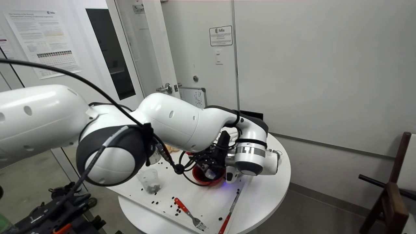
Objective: Pick the spoon and mix the contents of the bowl
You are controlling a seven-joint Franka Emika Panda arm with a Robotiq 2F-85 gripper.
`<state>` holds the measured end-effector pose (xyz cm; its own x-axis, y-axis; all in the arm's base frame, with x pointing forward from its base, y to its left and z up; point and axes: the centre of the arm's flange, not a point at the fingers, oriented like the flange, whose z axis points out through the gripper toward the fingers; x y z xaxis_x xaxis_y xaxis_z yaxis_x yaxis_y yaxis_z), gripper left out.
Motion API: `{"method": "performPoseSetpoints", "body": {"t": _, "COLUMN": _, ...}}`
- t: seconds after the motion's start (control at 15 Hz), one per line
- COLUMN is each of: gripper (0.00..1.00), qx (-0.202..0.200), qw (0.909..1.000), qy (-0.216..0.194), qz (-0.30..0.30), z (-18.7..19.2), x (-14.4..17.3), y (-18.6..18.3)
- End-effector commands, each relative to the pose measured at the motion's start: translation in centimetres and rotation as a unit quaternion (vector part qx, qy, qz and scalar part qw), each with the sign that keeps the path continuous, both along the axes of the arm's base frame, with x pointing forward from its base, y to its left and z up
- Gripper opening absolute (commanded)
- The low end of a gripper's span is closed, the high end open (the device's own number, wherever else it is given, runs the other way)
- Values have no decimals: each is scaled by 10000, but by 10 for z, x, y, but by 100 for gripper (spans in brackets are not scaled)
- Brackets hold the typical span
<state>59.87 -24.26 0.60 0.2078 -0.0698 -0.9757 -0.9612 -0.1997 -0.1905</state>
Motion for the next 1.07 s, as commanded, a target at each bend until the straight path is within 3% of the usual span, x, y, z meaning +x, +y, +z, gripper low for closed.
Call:
{"method": "performPoseSetpoints", "body": {"t": 0.0, "gripper": 7, "qx": 24, "qw": 9957, "qy": 169, "qz": 905, "z": -49, "x": 59, "y": 18}}
{"method": "performPoseSetpoints", "body": {"t": 0.27, "gripper": 7, "qx": -205, "qw": 9864, "qy": 191, "qz": 1621, "z": -45, "x": 74, "y": 69}}
{"method": "performPoseSetpoints", "body": {"t": 0.47, "gripper": 7, "qx": -298, "qw": 9840, "qy": 62, "qz": 1757, "z": -31, "x": 85, "y": 88}}
{"method": "performPoseSetpoints", "body": {"t": 1.0, "gripper": 7, "qx": -237, "qw": 9938, "qy": -209, "qz": 1071, "z": -6, "x": 98, "y": 64}}
